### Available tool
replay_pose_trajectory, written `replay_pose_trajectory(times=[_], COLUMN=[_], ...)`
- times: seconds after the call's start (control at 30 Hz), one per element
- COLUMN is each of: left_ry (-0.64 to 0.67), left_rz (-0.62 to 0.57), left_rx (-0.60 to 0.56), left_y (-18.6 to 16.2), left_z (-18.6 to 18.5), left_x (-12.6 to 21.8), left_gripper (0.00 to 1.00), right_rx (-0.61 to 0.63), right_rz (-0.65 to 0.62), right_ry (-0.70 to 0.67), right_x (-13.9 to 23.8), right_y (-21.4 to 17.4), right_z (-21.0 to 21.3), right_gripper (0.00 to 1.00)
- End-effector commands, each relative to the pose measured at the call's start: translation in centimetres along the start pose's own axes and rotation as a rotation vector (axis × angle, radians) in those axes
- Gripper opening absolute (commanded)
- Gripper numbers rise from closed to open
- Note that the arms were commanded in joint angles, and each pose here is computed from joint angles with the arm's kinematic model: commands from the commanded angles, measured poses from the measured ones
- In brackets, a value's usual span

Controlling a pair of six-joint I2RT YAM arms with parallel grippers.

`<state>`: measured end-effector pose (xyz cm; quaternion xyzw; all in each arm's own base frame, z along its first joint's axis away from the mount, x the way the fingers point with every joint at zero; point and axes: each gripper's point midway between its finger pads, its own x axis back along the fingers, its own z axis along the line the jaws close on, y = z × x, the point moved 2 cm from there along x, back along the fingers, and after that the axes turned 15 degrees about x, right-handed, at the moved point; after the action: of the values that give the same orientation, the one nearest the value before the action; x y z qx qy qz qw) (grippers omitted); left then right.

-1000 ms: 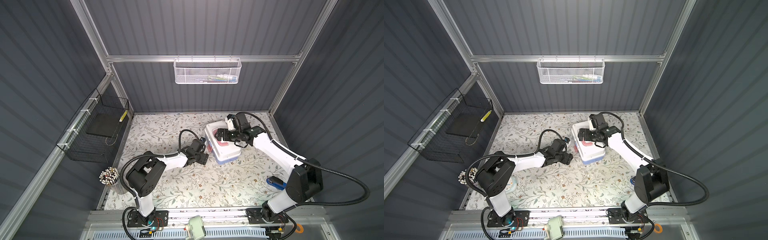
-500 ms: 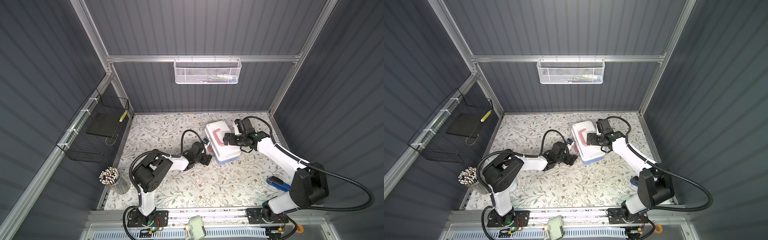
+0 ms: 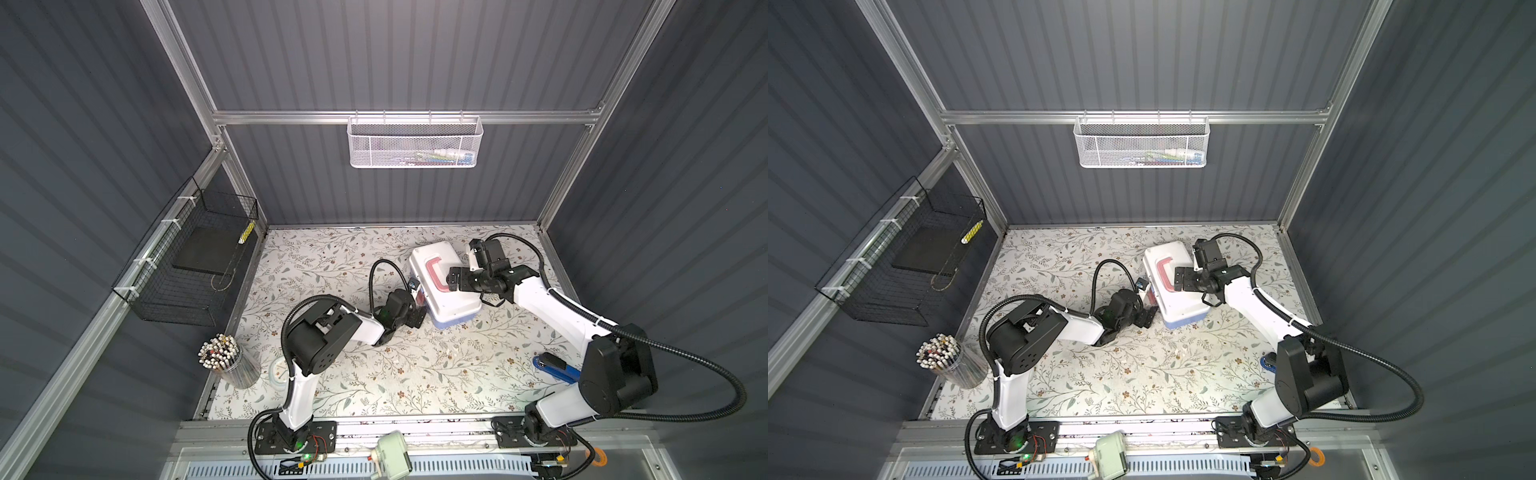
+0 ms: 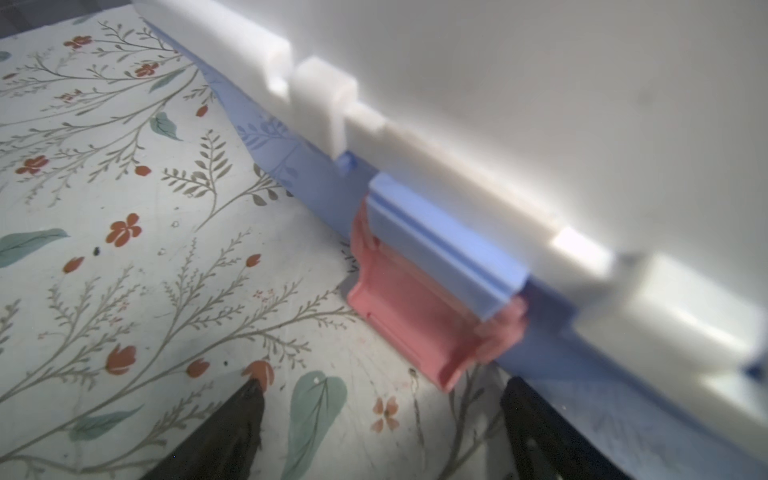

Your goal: Pack the tool kit

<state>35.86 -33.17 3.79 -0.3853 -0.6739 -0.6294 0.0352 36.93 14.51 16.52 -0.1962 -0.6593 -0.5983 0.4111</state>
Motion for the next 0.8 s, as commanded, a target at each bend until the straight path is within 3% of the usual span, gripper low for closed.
replay_pose_trajectory(times=[0.0, 0.4, 0.77], left_ry=[0.062, 0.170, 0.224], left_rz=[-0.080, -0.209, -0.220], left_rx=[0.015, 0.012, -0.006], left_y=[0.8, 3.6, 5.3], left_z=[0.8, 1.9, 2.6], left_x=[-0.1, 1.3, 3.9], left_gripper=[0.90, 0.90, 0.90], right_rx=[0.009, -0.006, -0.005], right_rz=[0.020, 0.039, 0.040], right_ry=[0.000, -0.009, -0.024], right_x=[-0.6, -1.0, -0.8], right_y=[-0.8, -2.2, -2.5], right_z=[-0.1, -0.4, -0.7], right_gripper=[0.99, 0.99, 0.99])
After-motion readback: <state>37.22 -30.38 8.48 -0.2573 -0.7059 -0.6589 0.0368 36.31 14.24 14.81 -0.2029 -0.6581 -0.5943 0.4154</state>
